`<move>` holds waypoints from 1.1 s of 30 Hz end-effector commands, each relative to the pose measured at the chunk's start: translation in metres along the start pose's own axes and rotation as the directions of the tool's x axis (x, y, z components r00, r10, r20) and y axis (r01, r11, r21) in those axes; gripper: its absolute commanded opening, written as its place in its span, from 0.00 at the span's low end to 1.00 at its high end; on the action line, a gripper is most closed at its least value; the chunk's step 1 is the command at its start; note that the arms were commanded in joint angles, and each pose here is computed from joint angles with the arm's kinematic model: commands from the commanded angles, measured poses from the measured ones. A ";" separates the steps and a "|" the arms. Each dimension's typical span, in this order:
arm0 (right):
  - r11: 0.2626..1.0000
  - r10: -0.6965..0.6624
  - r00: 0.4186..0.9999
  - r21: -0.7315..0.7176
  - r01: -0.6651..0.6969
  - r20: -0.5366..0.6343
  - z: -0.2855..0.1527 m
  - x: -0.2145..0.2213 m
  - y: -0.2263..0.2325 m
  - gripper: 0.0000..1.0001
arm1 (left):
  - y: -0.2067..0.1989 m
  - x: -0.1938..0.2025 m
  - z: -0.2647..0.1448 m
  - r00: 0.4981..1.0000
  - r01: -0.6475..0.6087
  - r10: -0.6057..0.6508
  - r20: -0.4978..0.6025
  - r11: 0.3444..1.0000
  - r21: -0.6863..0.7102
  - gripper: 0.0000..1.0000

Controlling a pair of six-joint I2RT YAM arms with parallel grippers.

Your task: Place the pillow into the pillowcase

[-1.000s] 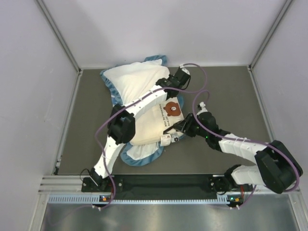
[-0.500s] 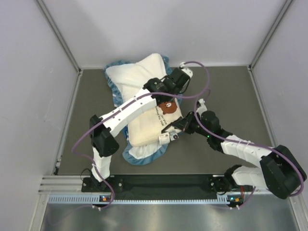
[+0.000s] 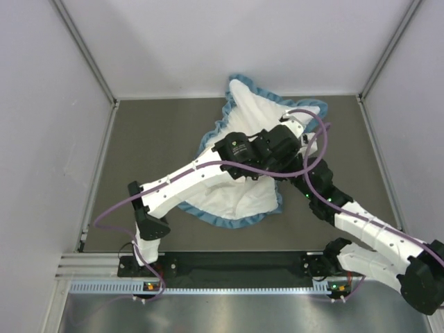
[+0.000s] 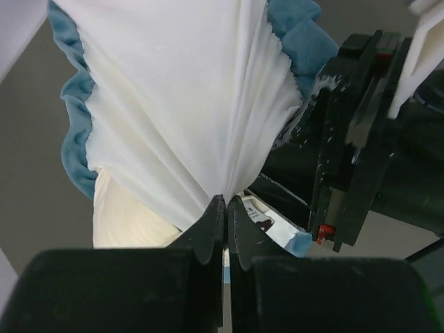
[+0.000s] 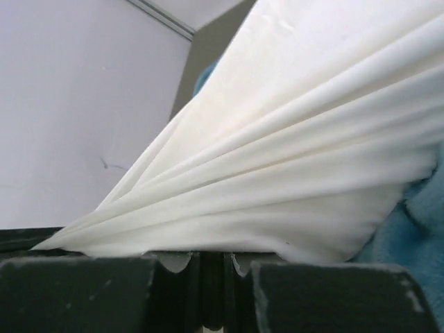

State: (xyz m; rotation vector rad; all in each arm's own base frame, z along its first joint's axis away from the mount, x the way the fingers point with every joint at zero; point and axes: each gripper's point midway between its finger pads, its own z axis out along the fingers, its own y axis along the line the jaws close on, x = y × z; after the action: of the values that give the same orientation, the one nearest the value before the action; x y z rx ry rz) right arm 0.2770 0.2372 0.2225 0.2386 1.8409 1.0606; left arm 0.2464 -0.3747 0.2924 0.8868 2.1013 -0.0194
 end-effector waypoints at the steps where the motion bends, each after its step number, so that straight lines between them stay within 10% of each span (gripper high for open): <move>1: 0.994 0.013 0.968 0.105 -0.041 0.251 -0.008 -0.053 -0.030 0.00 | 0.013 -0.023 -0.071 0.978 0.163 -0.172 0.119 0.983 0.083 0.00; 7: 0.978 -0.008 0.994 0.207 -0.015 0.109 -0.005 -0.020 -0.072 0.08 | 0.003 -0.007 -0.050 0.986 0.142 -0.149 0.078 0.986 0.088 0.00; 10: 0.981 -0.033 0.998 0.194 0.022 0.053 -0.015 -0.004 -0.076 0.39 | -0.004 0.002 -0.032 0.990 0.122 -0.126 0.058 0.990 0.068 0.00; 22: 0.973 -0.027 0.999 0.228 0.032 -0.022 -0.071 0.032 -0.102 0.85 | 0.011 0.006 0.030 0.981 0.186 -0.187 0.044 0.982 0.027 0.02; 26: 0.963 -0.037 0.999 0.266 0.040 -0.015 -0.081 0.036 -0.114 0.89 | 0.016 0.021 0.040 0.988 0.157 -0.156 0.017 0.987 -0.034 0.40; 33: 0.953 -0.124 0.991 0.269 0.136 -0.058 -0.092 0.031 -0.109 0.89 | 0.050 0.054 0.026 0.985 0.174 -0.175 0.012 0.969 -0.176 0.67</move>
State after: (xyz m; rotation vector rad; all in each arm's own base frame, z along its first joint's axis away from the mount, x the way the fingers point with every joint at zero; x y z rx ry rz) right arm 0.2131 0.1449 0.1177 0.3057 2.0406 0.7753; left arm 0.2708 -0.3422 0.2155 0.7371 2.2133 0.0629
